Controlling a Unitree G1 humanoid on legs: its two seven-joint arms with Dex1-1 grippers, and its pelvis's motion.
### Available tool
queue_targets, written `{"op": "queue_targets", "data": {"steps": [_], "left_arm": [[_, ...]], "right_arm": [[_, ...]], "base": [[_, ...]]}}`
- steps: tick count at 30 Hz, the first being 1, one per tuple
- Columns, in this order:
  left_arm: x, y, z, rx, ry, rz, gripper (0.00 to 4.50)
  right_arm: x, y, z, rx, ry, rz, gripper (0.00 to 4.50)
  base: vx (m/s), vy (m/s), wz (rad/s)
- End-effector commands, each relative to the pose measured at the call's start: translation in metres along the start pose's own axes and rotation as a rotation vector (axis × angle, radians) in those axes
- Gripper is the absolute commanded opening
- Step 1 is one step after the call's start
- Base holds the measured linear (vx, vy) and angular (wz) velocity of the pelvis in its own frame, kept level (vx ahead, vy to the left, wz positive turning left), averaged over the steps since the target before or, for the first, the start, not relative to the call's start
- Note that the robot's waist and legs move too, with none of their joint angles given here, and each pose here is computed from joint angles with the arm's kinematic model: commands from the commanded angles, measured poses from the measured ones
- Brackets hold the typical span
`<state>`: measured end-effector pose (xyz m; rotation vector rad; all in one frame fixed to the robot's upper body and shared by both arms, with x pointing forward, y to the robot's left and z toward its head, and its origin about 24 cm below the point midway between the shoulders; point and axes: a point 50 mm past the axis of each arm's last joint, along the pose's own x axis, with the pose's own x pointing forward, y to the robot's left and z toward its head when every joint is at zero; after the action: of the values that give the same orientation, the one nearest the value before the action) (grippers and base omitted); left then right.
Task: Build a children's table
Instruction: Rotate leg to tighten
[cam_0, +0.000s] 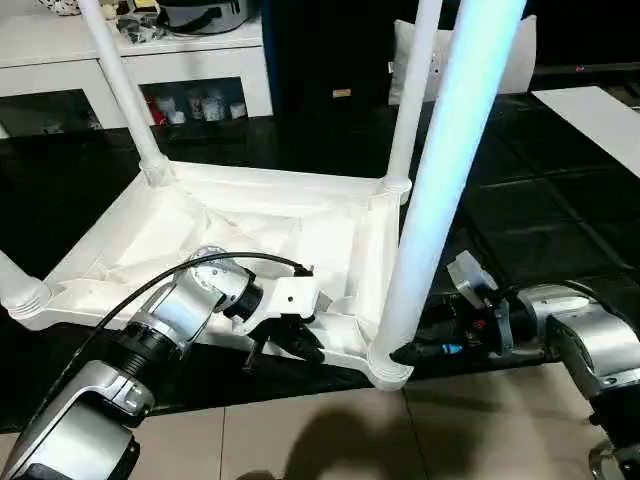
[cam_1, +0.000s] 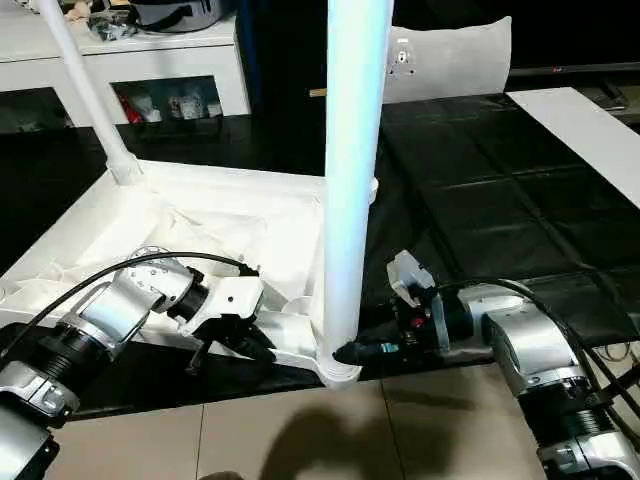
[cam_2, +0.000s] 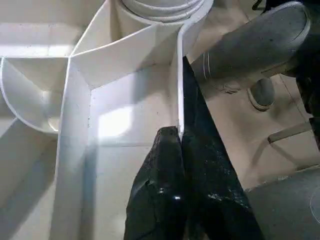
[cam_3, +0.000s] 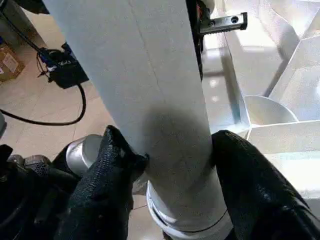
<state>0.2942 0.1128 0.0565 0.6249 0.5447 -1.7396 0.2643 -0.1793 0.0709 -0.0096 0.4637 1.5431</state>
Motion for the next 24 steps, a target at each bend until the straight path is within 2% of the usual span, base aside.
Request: {"op": "queue_targets", "data": {"steps": [1,3,4,6,9,10,11,13,15,16,19,21,24], "left_arm": [[0.013,-0.005,0.0,-0.018,-0.005,-0.052,0.0],[0.013,-0.003,0.001,-0.045,-0.025,-0.025,0.0],[0.015,0.004,0.004,-0.108,-0.056,0.047,0.0],[0.016,0.008,0.006,-0.148,-0.073,0.097,0.0],[0.02,0.018,0.011,-0.245,-0.124,0.194,0.0],[0.02,0.018,0.011,-0.245,-0.124,0.194,0.0],[0.025,0.026,0.015,-0.31,-0.146,0.267,0.0],[0.029,0.033,0.019,-0.362,-0.153,0.335,0.0],[0.03,0.036,0.021,-0.381,-0.155,0.367,0.0],[0.033,0.043,0.026,-0.424,-0.182,0.436,0.0],[0.035,0.051,0.032,-0.467,-0.212,0.523,0.0],[0.038,0.059,0.045,-0.524,-0.288,0.601,0.0],[0.038,0.06,0.047,-0.508,-0.276,0.625,0.0]], "right_arm": [[0.008,0.005,0.006,-0.01,-0.036,0.053,2.09],[0.009,0.005,0.006,-0.009,-0.061,0.046,2.06],[0.012,0.001,0.008,-0.017,-0.109,-0.027,2.04],[0.014,-0.004,0.009,-0.009,-0.129,-0.095,2.04],[0.022,-0.024,0.007,0.024,-0.141,-0.335,2.01],[0.022,-0.024,0.007,0.024,-0.141,-0.335,2.0],[0.029,-0.036,0.006,0.057,-0.146,-0.478,2.0],[0.036,-0.043,0.006,0.089,-0.154,-0.568,1.97],[0.039,-0.046,0.007,0.099,-0.159,-0.603,1.95],[0.047,-0.052,0.01,0.145,-0.195,-0.69,1.95],[0.055,-0.06,0.014,0.175,-0.23,-0.787,1.93],[0.066,-0.073,0.022,0.218,-0.287,-0.98,1.93],[0.071,-0.074,0.025,0.21,-0.308,-0.99,1.93]], "base": [[0.0,0.0,0.0],[0.0,0.0,0.0],[0.0,0.0,0.0],[0.0,0.0,0.0],[0.0,0.0,0.0],[0.0,0.0,0.0],[0.0,0.0,0.0],[0.0,0.0,0.0],[0.0,0.0,0.0],[0.0,0.0,0.0],[0.0,0.0,0.0],[0.0,0.0,0.0],[0.0,0.0,0.0]]}}
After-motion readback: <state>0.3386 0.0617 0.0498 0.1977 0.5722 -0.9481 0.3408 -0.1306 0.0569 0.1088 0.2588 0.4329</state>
